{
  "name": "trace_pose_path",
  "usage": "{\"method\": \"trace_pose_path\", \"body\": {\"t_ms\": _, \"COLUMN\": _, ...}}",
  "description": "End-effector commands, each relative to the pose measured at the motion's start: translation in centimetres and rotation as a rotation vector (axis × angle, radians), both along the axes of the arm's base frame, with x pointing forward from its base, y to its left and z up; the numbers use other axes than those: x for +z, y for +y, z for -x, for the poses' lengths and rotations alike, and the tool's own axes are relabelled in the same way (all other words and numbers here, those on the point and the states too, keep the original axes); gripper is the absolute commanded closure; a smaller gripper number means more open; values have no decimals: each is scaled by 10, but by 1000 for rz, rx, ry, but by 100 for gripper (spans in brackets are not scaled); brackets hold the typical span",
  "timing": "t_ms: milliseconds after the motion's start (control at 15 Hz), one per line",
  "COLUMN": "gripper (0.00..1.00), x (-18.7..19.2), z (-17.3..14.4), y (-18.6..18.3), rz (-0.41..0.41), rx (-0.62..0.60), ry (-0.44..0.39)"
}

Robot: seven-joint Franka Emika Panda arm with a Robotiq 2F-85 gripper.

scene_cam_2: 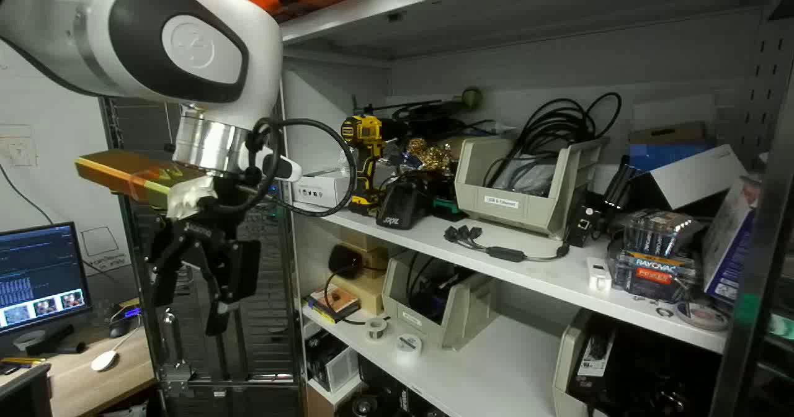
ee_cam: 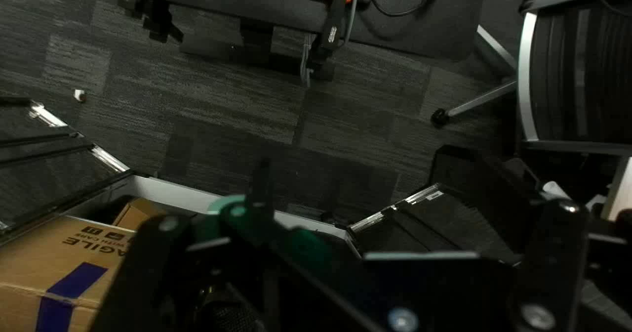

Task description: Pick up the black cable and put it in the tool box

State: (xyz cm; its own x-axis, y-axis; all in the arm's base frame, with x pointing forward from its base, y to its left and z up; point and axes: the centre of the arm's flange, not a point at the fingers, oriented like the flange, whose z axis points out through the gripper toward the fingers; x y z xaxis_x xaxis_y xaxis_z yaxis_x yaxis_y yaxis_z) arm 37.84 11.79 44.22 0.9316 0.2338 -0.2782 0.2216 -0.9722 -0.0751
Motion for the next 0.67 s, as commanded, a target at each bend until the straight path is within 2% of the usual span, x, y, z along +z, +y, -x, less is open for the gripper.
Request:
{"method": "trace_pose_path", "body": {"t_ms": 0, "gripper": 0, "x": 1, "z": -1, "y": 0, "rz": -1, "rx": 0, "ry": -3}}
{"method": "trace_pose_path", "body": {"t_ms": 467, "gripper": 0, "x": 4, "z": -2, "y": 1, "rz": -2, "rx": 0, "ry": -9}}
{"method": "trace_pose_path", "body": {"t_ms": 600, "gripper": 0, "x": -1, "z": -13, "y": -3, "rz": 7, "rx": -38, "ry": -30}}
